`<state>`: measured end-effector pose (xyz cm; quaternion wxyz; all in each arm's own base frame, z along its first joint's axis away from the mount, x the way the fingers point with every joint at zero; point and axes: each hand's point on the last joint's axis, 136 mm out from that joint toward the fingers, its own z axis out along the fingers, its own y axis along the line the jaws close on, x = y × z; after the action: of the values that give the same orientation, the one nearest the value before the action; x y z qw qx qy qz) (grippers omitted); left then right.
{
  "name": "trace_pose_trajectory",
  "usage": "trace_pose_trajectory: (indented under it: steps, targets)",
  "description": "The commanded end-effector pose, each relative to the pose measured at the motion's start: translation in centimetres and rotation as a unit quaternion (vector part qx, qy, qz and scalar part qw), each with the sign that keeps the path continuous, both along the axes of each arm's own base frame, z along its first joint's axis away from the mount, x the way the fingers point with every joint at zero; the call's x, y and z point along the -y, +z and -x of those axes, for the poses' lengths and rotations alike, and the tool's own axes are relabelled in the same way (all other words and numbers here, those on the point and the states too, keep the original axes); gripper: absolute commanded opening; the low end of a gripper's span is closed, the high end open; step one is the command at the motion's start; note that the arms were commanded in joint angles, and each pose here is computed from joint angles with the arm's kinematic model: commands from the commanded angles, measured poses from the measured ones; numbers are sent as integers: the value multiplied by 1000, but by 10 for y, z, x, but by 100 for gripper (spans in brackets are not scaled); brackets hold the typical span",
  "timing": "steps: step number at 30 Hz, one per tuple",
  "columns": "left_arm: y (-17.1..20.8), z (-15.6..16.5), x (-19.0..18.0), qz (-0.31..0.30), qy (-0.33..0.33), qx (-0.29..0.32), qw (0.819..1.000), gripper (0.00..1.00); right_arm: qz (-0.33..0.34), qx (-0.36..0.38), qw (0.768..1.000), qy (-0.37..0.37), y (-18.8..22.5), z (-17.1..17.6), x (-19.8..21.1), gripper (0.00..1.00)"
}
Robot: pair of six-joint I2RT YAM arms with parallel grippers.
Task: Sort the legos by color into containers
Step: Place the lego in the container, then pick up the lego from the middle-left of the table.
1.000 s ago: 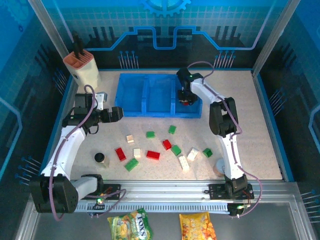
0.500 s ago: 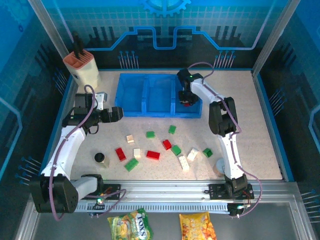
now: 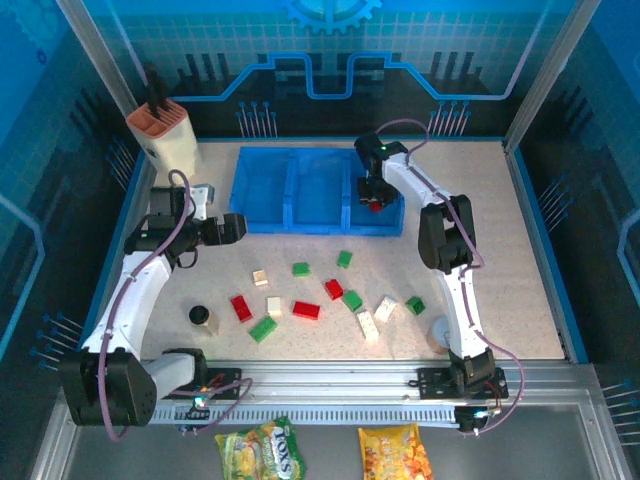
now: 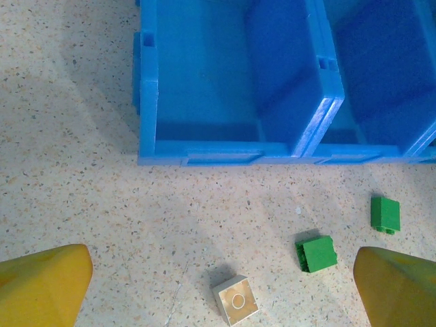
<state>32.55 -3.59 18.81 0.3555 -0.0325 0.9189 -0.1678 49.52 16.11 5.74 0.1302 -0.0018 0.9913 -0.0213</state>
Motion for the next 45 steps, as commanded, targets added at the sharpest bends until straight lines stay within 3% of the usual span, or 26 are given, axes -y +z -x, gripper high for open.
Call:
trace_pose_trajectory:
  steps: [1,7,12,17,28,35,45]
  targets:
    - [1,3,-2,2,6,-1,1000,99,-3,35,999,4,51,2,3,44]
    - [-5,0,-13,-15,33,-18,999,99,-7,43,999,13,71,18,0,44]
    - [-8,-3,-7,15,37,-34,999,95,-18,52,998,19,87,39,-2,44]
    - [-23,-1,-2,32,63,-100,992,89,-32,55,998,23,95,68,-2,44]
    - [-53,28,24,-18,96,-209,973,82,-47,42,997,40,94,127,0,44]
    - [-82,39,48,-35,109,-258,959,79,-48,36,997,45,91,146,4,44]
    - [-125,41,68,-42,113,-299,947,67,-44,31,998,41,91,157,11,44]
